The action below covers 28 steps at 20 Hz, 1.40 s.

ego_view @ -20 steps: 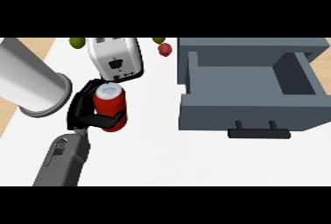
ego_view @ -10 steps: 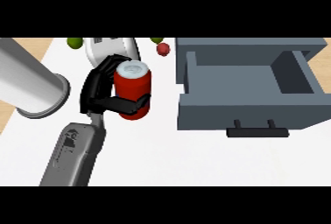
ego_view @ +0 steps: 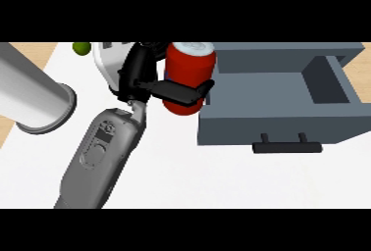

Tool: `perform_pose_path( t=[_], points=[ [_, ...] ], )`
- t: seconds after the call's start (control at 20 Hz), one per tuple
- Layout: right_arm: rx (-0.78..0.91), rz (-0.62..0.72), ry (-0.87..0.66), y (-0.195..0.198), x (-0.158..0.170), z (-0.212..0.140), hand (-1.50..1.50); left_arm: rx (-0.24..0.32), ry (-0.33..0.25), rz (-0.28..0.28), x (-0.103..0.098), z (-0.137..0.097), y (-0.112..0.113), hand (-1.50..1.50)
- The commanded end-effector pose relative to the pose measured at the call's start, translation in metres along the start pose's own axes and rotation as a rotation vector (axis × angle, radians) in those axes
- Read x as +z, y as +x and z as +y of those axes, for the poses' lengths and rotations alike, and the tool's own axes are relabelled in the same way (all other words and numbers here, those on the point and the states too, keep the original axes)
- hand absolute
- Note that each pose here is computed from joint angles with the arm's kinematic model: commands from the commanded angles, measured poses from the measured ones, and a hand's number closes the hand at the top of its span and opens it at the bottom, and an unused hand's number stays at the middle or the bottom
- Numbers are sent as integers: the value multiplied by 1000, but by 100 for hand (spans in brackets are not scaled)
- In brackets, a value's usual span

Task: Pick up the can, place it into the drawer and close the drawer

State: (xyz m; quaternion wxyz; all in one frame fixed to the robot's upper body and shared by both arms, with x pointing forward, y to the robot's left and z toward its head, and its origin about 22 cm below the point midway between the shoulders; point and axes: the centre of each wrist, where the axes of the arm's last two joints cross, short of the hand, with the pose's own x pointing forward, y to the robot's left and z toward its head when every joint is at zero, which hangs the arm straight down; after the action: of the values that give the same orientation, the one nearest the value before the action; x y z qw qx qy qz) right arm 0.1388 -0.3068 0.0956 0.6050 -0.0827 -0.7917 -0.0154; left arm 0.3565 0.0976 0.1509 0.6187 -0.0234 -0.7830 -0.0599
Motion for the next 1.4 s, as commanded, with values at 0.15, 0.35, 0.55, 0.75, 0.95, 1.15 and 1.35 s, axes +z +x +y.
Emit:
perform_pose_path(
  t=[0.15,0.35,0.55,0.75,0.95,1.15,1.35],
  points=[
    [6,-9,-8,1,-13,13,-150,-31,-21,-34,-35,-42,45,150],
    [-4,-26,14,1,-14,-2,-150,-37,-8,-2,-55,-59,62,150],
    [21,10,11,-4,8,-5,-150,-54,0,-20,-67,-65,54,150],
    [-10,-3,32,5,-4,6,-150,-49,6,11,-77,-85,68,150],
    [-3,-3,16,2,-12,3,-150,-81,-11,31,-88,-86,65,150],
    [1,-1,25,3,-10,15,-150,-103,-30,26,-97,-99,96,150],
    [-4,-20,46,1,-18,2,-150,-152,13,12,-97,-98,66,150]
  ],
)
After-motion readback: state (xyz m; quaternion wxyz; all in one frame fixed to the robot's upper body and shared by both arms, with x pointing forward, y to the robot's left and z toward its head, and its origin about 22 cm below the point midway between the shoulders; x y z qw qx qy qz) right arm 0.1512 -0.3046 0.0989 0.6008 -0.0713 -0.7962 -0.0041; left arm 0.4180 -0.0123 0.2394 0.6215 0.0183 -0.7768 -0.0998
